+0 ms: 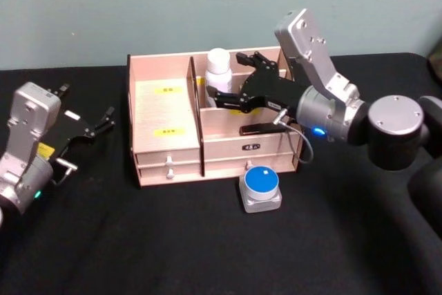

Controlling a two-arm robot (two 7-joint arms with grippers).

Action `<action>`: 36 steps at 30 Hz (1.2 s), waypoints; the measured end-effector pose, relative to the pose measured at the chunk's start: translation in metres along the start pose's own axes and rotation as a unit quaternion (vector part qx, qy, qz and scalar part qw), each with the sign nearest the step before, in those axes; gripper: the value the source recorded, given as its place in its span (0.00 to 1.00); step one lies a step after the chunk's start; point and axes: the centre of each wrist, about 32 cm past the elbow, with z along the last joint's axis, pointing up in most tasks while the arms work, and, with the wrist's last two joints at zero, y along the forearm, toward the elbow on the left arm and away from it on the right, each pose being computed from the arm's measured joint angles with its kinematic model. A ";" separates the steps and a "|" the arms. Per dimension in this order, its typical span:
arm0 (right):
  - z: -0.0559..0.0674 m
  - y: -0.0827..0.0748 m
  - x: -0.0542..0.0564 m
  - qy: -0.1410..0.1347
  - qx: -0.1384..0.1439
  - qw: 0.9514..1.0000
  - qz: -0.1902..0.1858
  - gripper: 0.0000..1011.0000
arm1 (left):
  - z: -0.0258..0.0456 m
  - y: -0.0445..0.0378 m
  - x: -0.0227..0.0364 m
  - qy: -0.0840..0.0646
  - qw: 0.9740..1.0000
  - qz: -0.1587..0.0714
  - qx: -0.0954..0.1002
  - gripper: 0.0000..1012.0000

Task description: Pick up the facial cleanser and watermelon frost from the table and place them into the tiered storage box.

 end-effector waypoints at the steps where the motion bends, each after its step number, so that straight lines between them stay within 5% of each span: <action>1: 0.001 -0.002 0.000 -0.001 -0.001 1.000 0.000 0.99 | 0.0000 0.0000 0.0000 0.000 1.000 0.000 0.000 1.00; 19: 0.024 -0.066 -0.023 0.004 -0.027 1.000 -0.007 0.99 | 0.0000 0.0000 0.0000 0.000 1.000 0.000 0.000 1.00; 36: 0.019 -0.113 -0.068 0.023 -0.147 0.989 -0.011 0.99 | 0.0000 0.0000 0.0000 0.000 1.000 0.000 0.000 1.00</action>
